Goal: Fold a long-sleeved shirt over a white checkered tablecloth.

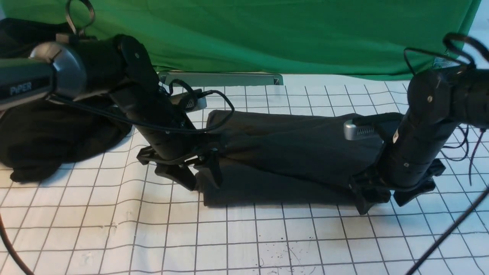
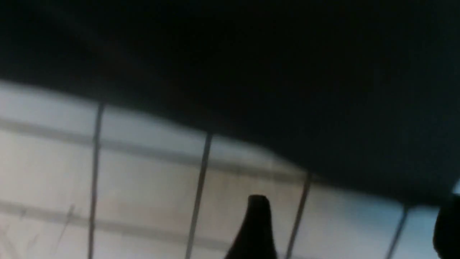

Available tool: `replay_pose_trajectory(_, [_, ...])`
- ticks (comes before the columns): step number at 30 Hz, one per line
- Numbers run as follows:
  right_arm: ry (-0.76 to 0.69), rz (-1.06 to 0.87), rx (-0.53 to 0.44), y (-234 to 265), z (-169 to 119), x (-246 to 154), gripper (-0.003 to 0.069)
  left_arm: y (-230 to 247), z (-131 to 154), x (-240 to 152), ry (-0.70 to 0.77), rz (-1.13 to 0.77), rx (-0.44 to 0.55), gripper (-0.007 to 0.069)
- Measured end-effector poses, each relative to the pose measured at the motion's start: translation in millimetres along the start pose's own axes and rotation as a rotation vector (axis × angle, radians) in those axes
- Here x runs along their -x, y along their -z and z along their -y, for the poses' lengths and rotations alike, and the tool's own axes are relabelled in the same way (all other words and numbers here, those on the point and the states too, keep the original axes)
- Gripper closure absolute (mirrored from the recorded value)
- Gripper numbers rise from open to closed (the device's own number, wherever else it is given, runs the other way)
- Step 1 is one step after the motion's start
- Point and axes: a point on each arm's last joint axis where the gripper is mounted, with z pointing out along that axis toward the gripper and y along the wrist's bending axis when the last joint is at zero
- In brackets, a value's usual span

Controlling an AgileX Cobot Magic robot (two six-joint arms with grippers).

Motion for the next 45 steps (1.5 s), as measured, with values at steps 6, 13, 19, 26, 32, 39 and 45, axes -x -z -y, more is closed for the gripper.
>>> replay_pose_trajectory(6, [0.026,0.007,-0.002,-13.6,1.0,4.2,0.0197,-8.1,-2.2,6.1,0.076,0.043,-0.009,0.0308])
replay_pose_trajectory(13, [0.069,0.018,-0.007,-13.8,2.2,5.5,0.0529,-34.3,-4.7,4.8,0.128,-0.04,-0.053,0.0527])
replay_pose_trajectory(19, [0.083,-0.003,-0.006,-9.8,2.1,2.7,0.0609,-18.4,1.5,0.1,0.09,-0.049,-0.06,0.0624])
replay_pose_trajectory(26, [0.067,-0.025,0.01,31.7,1.2,-16.1,0.0609,4.4,14.2,-32.0,0.043,-0.098,-0.049,0.0625])
replay_pose_trajectory(32, [0.06,-0.064,0.008,30.9,4.2,-38.5,0.0609,-3.9,28.4,-60.7,-0.01,-0.119,-0.024,0.0624])
replay_pose_trajectory(39, [0.058,-0.074,0.005,21.1,5.6,-43.8,0.0609,-6.8,24.9,-57.3,-0.032,-0.037,0.057,0.0539])
replay_pose_trajectory(45, [0.057,-0.068,0.006,20.9,5.6,-43.4,0.0609,-10.8,23.3,-49.5,-0.034,0.033,0.063,0.0347])
